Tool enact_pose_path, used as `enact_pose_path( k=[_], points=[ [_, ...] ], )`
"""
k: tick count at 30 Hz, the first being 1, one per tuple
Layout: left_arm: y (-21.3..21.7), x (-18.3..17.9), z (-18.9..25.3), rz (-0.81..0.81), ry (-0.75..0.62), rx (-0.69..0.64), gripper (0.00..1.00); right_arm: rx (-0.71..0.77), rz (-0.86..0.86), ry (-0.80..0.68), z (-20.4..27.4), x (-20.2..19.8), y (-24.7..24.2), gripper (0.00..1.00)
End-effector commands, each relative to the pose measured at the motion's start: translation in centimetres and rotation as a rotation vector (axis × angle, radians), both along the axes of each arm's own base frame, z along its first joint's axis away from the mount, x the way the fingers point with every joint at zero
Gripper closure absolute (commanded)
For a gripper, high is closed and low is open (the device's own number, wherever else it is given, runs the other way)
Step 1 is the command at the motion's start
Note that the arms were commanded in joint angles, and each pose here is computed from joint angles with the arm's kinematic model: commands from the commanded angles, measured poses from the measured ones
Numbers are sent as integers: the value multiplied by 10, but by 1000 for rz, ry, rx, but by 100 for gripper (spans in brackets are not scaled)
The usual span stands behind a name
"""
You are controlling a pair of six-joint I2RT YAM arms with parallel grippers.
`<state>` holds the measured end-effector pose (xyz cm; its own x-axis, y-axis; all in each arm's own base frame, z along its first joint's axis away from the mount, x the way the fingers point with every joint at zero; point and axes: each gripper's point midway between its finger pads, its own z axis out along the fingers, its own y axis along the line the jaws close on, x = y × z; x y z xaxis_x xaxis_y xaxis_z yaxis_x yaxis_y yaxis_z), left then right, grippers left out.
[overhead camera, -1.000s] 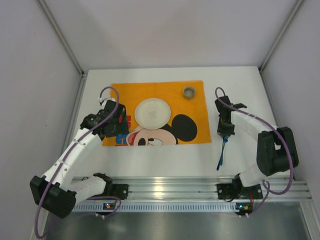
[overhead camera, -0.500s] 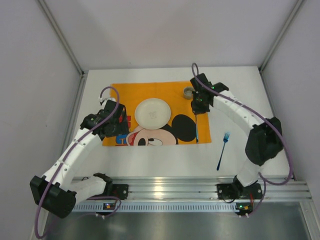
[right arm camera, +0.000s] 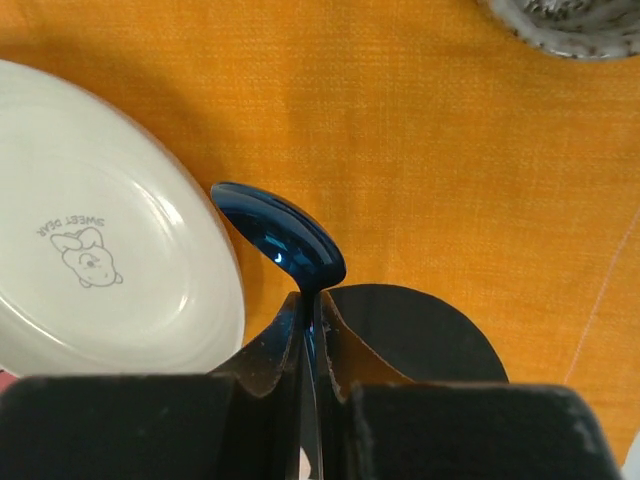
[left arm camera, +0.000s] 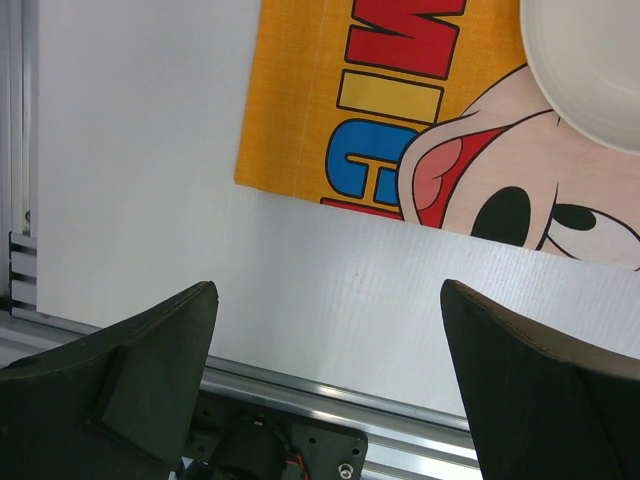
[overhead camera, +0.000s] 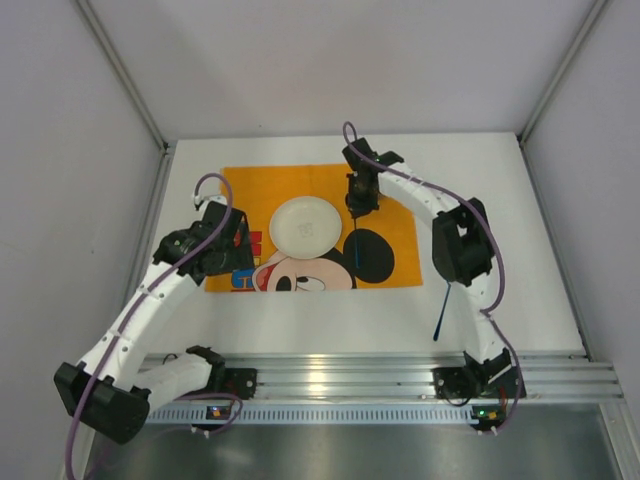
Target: Set the dinner table for one person
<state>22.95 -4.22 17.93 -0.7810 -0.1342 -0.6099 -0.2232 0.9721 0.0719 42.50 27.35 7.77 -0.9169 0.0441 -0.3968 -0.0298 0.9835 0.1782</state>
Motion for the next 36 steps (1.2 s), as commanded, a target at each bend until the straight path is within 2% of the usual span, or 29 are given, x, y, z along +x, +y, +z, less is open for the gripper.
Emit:
enact_pose_path(
  k=[1, 4, 6, 7, 8, 10, 11, 12, 17, 19, 20, 21, 23, 24, 26, 27, 29, 33, 36],
  points=[
    [7, -5, 14, 20, -38, 4, 1, 4, -4, -4, -2, 5, 11, 100],
    [7, -5, 16, 20, -40, 4, 1, -30, -18, 10, -16, 7, 5, 100],
    [7, -5, 17, 19, -38, 7, 1, -41, -39, 16, -20, 8, -2, 92],
    [7, -4, 17, 20, -39, 8, 1, -44, -49, 13, -20, 9, -4, 85],
    [7, -3, 17, 18, -37, 10, 1, -46, -56, 11, -20, 11, -7, 71],
    [6, -3, 16, 17, -34, 12, 1, -38, -59, 7, -17, 14, -7, 59],
    [6, -2, 16, 12, -33, 12, 1, -36, -62, 4, -15, 14, -9, 50],
    [5, -1, 16, 10, -29, 15, 1, -31, -63, -3, -9, 13, -9, 48],
    [5, 0, 15, 7, -25, 19, 1, -48, -89, -50, 23, -6, -35, 46],
    [5, -1, 13, 6, -26, 15, 1, -51, -107, -71, 32, -29, -57, 46],
    [4, -1, 11, 5, -29, 9, 1, -26, -133, -110, 52, -35, -72, 46],
    [2, -1, 9, 1, -27, -1, 1, -55, -145, -60, 29, -55, -88, 46],
    [0, 0, 6, -7, -22, -8, 1, -48, -198, -69, 35, -70, -115, 48],
    [-2, 2, 5, -10, -20, -13, 1, -77, -213, -15, 16, -90, -130, 48],
    [-4, 4, 0, -19, -8, -8, 1, -72, -257, -19, 17, -103, -150, 50],
    [-4, 4, -1, -21, -6, -9, 1, -96, -268, 20, 3, -120, -160, 50],
    [-7, 7, -5, -34, 5, -10, 1, -104, -317, 21, 1, -132, -171, 51],
    [-13, 12, -7, -48, 6, -29, 1, -145, -426, 115, -32, -169, -197, 56],
    [-16, 12, -6, -54, 9, -42, 1, -145, -480, 150, -45, -179, -210, 61]
  ],
)
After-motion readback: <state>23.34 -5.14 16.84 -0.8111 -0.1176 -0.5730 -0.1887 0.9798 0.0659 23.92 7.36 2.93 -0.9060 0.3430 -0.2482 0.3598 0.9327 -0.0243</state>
